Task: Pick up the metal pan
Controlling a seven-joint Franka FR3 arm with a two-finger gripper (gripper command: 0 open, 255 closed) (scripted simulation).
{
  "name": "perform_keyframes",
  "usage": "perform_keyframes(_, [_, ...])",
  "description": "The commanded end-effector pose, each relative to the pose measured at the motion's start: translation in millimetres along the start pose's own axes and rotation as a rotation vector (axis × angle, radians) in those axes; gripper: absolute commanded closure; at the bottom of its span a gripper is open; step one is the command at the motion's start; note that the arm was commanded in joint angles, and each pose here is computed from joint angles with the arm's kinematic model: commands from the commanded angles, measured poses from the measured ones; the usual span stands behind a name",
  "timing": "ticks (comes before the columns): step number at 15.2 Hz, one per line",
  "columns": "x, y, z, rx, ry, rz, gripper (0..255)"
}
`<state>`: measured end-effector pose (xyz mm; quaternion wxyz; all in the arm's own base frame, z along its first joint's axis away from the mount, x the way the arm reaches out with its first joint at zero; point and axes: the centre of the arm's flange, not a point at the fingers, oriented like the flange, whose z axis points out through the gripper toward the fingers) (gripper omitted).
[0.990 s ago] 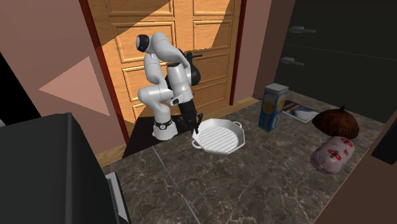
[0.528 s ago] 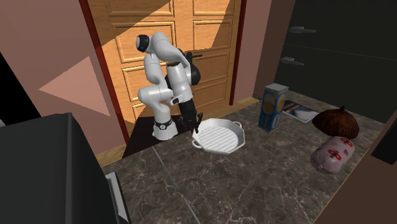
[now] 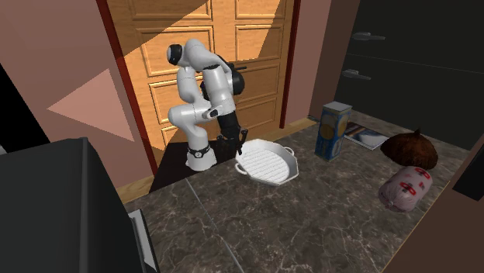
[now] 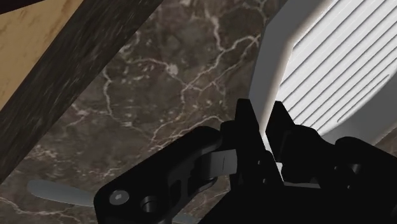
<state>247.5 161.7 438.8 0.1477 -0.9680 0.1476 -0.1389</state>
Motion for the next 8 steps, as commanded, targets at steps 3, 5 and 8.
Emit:
perform_keyframes(3, [5,-5,-19,-0.001,-0.001,0.0,255])
perform_keyframes(5, [8,-8,-29,-0.001,-0.001,0.0,255])
perform_keyframes(8, [9,-10,-34,-0.001,-0.001,0.0,255])
